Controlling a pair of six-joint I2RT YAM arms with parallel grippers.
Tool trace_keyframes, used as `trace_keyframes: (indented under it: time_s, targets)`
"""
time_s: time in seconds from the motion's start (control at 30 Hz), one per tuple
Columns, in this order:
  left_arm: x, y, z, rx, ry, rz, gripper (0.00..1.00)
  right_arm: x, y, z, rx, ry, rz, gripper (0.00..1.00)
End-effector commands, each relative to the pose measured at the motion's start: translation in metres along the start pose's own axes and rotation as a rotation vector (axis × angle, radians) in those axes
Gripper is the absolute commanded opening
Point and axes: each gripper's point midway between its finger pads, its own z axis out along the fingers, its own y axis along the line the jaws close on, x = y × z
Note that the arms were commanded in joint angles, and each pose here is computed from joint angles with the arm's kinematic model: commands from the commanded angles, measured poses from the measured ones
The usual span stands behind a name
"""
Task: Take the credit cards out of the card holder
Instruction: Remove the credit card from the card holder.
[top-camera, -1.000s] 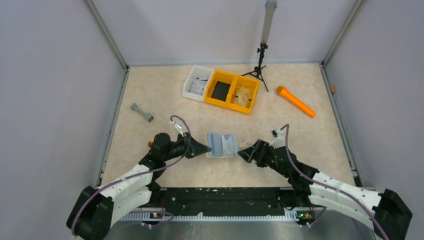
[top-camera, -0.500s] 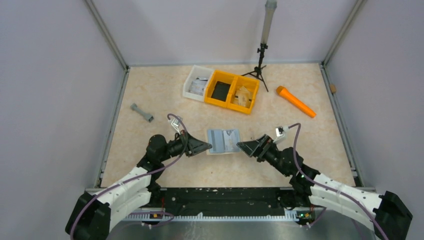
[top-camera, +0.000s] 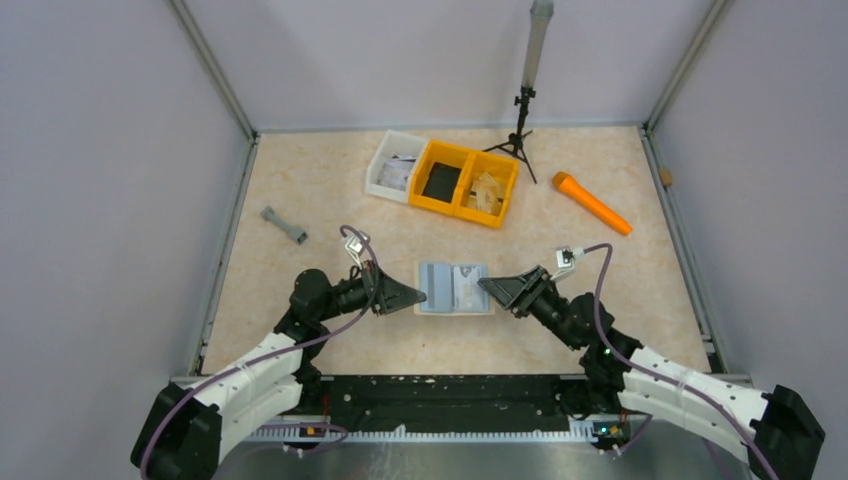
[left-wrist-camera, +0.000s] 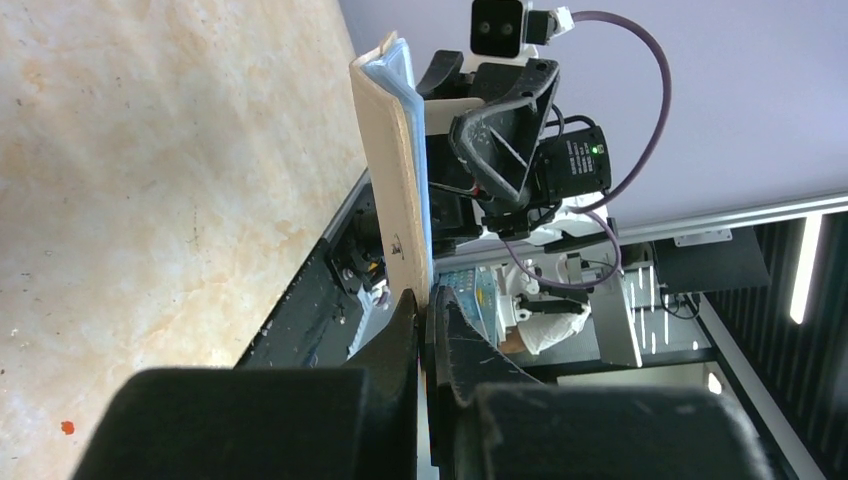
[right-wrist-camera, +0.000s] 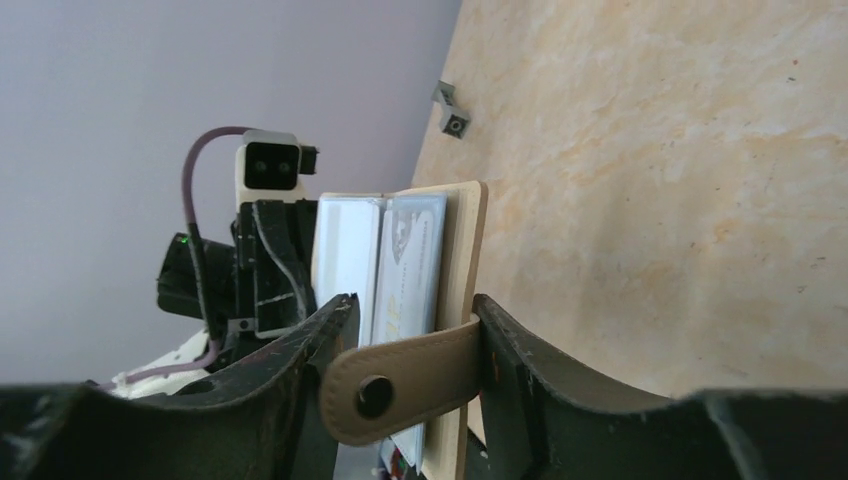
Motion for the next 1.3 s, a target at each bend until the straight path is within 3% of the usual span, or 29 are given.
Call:
trace_keyframes:
  time_s: [0.0, 0.23, 0.43, 0.47, 0.57, 0.7, 0.8, 0.9, 1.07, 1.17, 1.27]
  targets:
    - [-0.009, -0.041, 0.000, 0.125, -0.010, 0.097, 0.00, -0.023, 0.032, -0.003, -0.109, -0.082, 0.039, 0.42]
    - [-0.009, -0.047, -0.001, 0.150, -0.007, 0.097, 0.00, -0.022, 0.026, -0.006, -0.096, -0.088, 0.043, 0.24]
    - [-0.009, -0.050, -0.002, 0.163, -0.015, 0.099, 0.00, -0.016, 0.027, -0.004, -0.098, -0.055, 0.029, 0.30]
    - [-0.010, -0.050, -0.002, 0.163, -0.020, 0.100, 0.00, -0.015, 0.026, -0.004, -0.098, -0.051, 0.029, 0.26]
    - [-0.012, -0.047, -0.003, 0.159, -0.045, 0.099, 0.00, -0.014, 0.025, -0.003, -0.091, -0.048, 0.037, 0.00]
    - [-0.011, -0.046, -0.004, 0.163, -0.054, 0.097, 0.00, -0.016, 0.028, -0.006, -0.112, -0.055, 0.049, 0.00]
    - [-0.014, -0.036, -0.003, 0.112, -0.068, 0.110, 0.11, -0.020, 0.032, -0.009, -0.136, -0.073, 0.072, 0.00]
    - [-0.017, 0.005, -0.003, -0.095, -0.082, 0.129, 0.28, -0.022, 0.032, -0.011, -0.144, -0.083, 0.098, 0.00]
    - [-0.030, 0.025, -0.017, -0.312, -0.122, 0.229, 0.54, -0.020, 0.027, -0.011, -0.120, -0.076, 0.127, 0.00]
    - [-0.036, 0.018, -0.026, -0.380, -0.128, 0.292, 0.57, -0.019, 0.022, -0.011, -0.107, -0.080, 0.133, 0.00]
    - [-0.039, 0.005, -0.030, -0.400, -0.116, 0.322, 0.53, -0.018, 0.019, -0.010, -0.101, -0.081, 0.141, 0.00]
